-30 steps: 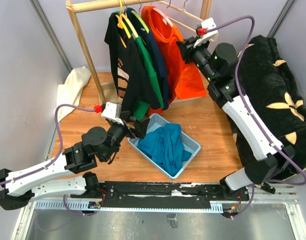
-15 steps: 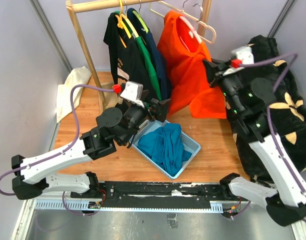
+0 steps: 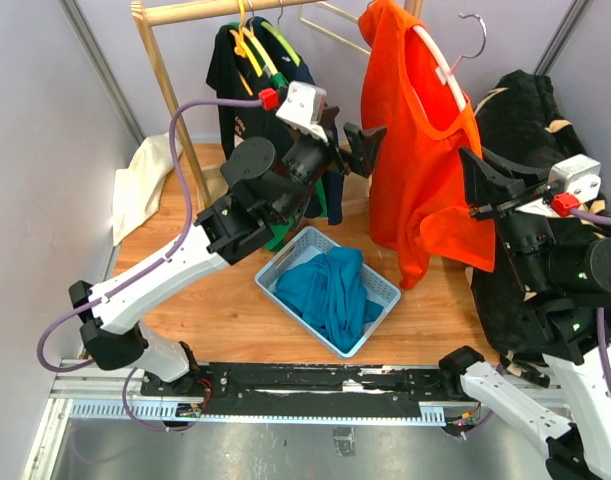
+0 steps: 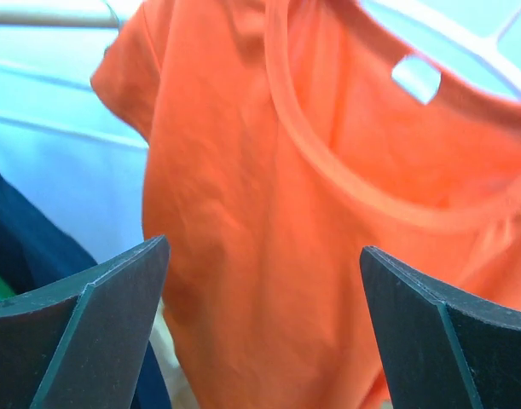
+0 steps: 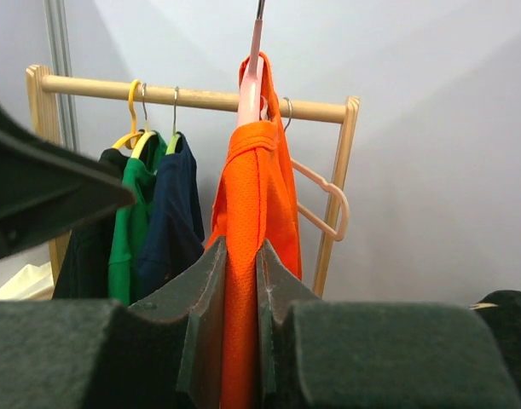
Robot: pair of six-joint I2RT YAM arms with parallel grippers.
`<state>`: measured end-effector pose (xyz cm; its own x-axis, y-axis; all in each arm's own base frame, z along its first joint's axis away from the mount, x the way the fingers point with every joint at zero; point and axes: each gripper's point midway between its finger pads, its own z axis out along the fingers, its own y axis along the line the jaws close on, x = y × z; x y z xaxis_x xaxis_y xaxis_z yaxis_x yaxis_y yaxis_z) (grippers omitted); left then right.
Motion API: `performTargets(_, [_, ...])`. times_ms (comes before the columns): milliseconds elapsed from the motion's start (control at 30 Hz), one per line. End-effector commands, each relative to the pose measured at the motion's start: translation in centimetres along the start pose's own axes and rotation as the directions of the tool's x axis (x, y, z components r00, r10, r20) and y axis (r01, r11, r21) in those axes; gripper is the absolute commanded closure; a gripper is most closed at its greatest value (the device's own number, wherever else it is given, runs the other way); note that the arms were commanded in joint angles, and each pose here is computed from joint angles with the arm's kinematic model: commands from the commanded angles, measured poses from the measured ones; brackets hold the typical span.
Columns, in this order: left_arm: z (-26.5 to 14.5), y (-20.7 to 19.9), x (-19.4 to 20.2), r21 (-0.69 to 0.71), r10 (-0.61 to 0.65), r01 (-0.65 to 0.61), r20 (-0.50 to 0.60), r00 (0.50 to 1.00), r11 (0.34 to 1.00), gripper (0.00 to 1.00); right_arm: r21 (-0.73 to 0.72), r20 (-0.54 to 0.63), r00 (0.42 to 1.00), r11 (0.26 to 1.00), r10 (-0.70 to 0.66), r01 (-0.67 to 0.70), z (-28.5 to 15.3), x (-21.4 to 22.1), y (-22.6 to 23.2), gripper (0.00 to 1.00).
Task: Remove the t-shirt from the hanger
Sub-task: Pick up the hanger from the clothesline.
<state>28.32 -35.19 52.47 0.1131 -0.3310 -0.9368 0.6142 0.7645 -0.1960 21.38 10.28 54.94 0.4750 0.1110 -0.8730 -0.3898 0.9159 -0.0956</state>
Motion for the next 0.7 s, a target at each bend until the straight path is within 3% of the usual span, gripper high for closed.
performTargets(0, [2.3,0.0,-1.9,0.035,0.024,-0.026,0.044,0.999,0.999,0.02,-0.03,0.052,0.998,0.999,0.039,-0.037,-0.6,-0.9,0.7,0.99])
performTargets(367, [6.0,0.7,-1.9,0.055,0.026,-0.028,0.04,0.999,0.998,0.05,-0.076,0.042,0.995,0.994,0.088,-0.084,-1.7,-0.1,1.7,0.99])
performTargets(667, [7.7,2.5,-1.2,0.025,0.007,-0.008,0.041,0.999,1.0,0.14,-0.095,0.043,0.994,0.991,0.102,-0.098,-2.2,-0.1,2.1,0.99])
